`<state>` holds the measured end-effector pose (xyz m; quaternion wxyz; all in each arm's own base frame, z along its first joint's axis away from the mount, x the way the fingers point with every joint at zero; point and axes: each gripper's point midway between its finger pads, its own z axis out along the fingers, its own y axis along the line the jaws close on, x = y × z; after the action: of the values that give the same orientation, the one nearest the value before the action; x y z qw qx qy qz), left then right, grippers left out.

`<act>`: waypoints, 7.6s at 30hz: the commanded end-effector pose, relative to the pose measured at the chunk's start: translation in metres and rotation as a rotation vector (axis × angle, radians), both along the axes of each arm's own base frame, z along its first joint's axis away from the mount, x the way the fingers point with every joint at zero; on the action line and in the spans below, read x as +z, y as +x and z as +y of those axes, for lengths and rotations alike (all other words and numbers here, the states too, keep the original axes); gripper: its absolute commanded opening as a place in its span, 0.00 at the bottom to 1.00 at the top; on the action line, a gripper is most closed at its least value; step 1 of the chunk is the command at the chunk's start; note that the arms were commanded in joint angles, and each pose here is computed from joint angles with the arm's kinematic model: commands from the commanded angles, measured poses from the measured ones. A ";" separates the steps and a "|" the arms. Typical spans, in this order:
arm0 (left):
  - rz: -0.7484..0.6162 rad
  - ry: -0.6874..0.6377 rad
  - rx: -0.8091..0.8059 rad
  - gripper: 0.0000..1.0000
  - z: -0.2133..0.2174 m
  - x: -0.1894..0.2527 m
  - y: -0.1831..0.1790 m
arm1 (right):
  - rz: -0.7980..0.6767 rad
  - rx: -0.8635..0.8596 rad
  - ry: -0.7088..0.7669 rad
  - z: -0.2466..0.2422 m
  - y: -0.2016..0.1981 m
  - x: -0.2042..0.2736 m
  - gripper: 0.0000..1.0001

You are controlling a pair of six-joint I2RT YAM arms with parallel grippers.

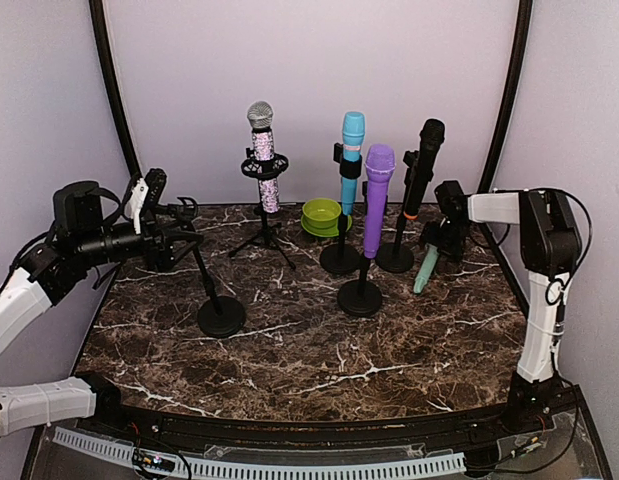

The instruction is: Remove the microphone from the stand

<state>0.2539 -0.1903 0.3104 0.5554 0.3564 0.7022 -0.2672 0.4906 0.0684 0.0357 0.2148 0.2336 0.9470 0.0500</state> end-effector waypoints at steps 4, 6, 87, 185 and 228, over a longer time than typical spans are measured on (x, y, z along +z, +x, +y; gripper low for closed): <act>0.001 0.007 -0.055 0.80 -0.001 0.000 -0.019 | -0.157 0.061 0.047 0.023 -0.007 0.060 0.85; 0.010 0.009 -0.068 0.86 -0.001 -0.002 -0.023 | -0.193 0.085 0.055 0.035 -0.016 0.075 0.85; -0.131 0.161 0.488 0.96 0.086 0.070 0.017 | -0.675 1.060 0.256 0.550 -0.233 0.143 0.00; 0.030 0.198 0.390 0.00 0.129 -0.107 0.220 | -1.024 0.823 -0.029 0.398 -0.253 0.255 0.62; 0.350 0.289 0.340 0.99 0.151 -0.067 0.113 | -0.842 0.509 -0.122 0.187 -0.245 0.304 0.86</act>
<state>0.3977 -0.0257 0.2394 0.4381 0.2556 0.8586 -0.0751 0.2394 0.2637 0.3573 0.5775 -0.0570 0.7961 0.1718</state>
